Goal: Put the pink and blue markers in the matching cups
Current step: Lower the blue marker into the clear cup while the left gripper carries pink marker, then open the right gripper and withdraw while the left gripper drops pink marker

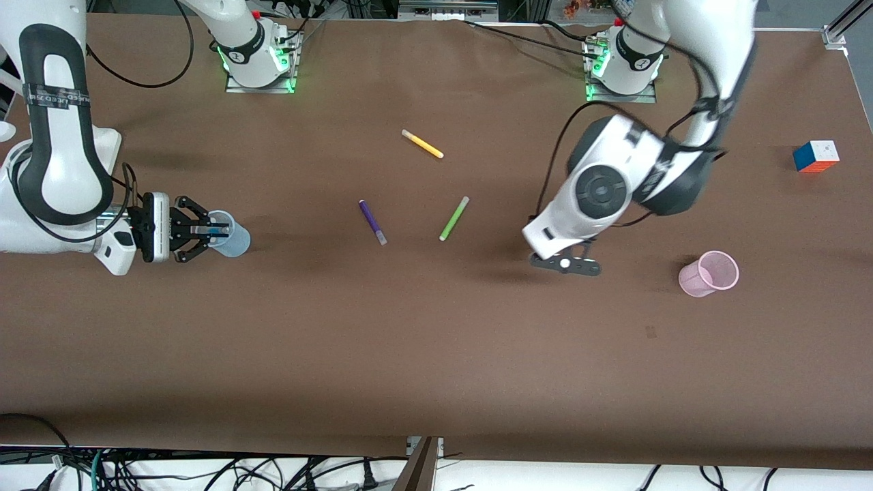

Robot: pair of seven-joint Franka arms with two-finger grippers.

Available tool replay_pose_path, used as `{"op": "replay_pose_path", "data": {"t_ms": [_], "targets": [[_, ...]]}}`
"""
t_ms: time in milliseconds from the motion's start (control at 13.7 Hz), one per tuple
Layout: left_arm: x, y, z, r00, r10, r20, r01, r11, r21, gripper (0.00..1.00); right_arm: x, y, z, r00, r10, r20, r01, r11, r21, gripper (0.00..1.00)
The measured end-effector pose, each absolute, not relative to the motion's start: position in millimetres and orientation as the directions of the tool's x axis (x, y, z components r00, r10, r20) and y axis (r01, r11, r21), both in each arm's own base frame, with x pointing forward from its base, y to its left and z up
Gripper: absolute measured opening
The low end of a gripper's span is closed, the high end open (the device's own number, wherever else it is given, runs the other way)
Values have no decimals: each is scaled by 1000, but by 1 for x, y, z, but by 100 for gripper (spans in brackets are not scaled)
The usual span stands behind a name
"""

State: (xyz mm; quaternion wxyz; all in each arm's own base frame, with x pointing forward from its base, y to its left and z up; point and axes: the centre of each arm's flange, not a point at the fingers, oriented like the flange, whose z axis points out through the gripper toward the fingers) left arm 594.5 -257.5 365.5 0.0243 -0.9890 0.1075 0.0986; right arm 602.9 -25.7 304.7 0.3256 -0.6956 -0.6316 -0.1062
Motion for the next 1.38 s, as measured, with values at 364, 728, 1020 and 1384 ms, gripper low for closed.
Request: {"op": "replay_pose_path", "data": {"t_ms": [364,728,1020,1384], "targets": [[622,-133,410,853,-492,-174,-492,-869,42,18,594,-31,295,146,798,584,946,59,-318,17],[638,-44,411,662,-743,-97,-735,-670,107,18,584,-42,286,167,788,593,939,56,-340,31],[644,18,391,521,-852,53,-845,-506,173,18,598,-47,310,325,783,530,910,-109,-399,74],[643,86,339,422,-867,266,-897,-358,259,18,641,-36,399,664,712,230,723,-533,-439,100]]}}
